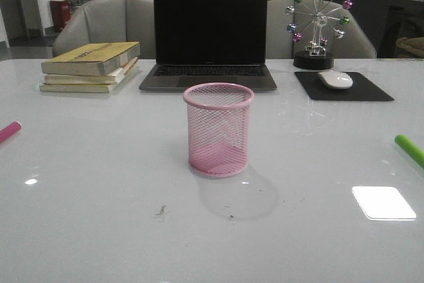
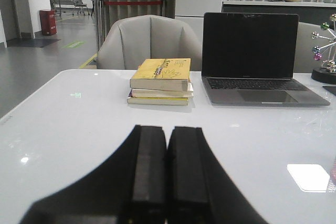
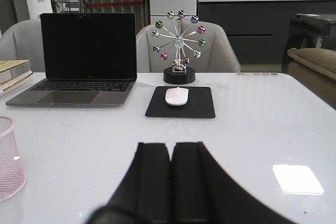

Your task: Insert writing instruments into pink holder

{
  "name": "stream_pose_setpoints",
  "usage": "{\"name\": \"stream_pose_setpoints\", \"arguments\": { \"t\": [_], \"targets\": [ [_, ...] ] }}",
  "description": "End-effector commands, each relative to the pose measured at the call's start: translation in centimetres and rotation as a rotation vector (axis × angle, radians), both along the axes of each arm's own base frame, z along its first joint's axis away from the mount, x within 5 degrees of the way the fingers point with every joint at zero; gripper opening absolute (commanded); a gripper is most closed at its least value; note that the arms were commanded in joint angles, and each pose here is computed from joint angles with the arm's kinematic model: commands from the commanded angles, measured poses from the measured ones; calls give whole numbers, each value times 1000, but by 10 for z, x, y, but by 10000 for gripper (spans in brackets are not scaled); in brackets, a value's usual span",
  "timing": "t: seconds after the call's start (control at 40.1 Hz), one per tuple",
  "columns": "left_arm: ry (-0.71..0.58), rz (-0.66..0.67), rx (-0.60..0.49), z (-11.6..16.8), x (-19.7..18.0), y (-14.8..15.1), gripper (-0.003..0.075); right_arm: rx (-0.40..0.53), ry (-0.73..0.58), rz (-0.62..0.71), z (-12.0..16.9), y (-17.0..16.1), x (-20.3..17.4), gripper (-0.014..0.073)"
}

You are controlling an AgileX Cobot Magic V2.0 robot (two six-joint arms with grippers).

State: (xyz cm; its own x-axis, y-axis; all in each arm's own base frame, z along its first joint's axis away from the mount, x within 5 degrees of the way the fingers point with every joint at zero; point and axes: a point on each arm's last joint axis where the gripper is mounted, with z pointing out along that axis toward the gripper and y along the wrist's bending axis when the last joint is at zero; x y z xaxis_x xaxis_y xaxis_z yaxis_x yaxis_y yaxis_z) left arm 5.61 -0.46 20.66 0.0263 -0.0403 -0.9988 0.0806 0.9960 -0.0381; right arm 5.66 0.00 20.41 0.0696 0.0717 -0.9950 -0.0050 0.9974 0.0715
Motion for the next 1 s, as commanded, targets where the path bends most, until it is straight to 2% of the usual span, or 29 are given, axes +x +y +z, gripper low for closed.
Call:
{"name": "stream_pose_setpoints", "arguments": {
  "t": [0.0,0.374,0.772,0.897,0.972],
  "targets": [
    [-100,-2,-14,7,-2,0,91,-3,-116,-7,11,0,-3,56],
    [-100,-2,-14,7,-2,0,91,-3,-116,-7,11,0,-3,56],
    [-167,3,6,13,-3,1,91,-10,-132,-7,13,0,-3,56],
    [-205,3,1,25,-5,1,91,-16,-156,-8,26,0,-6,56],
    [-240,2,-2,41,-10,1,91,-56,-168,-12,41,0,-10,56]
  ]
}}
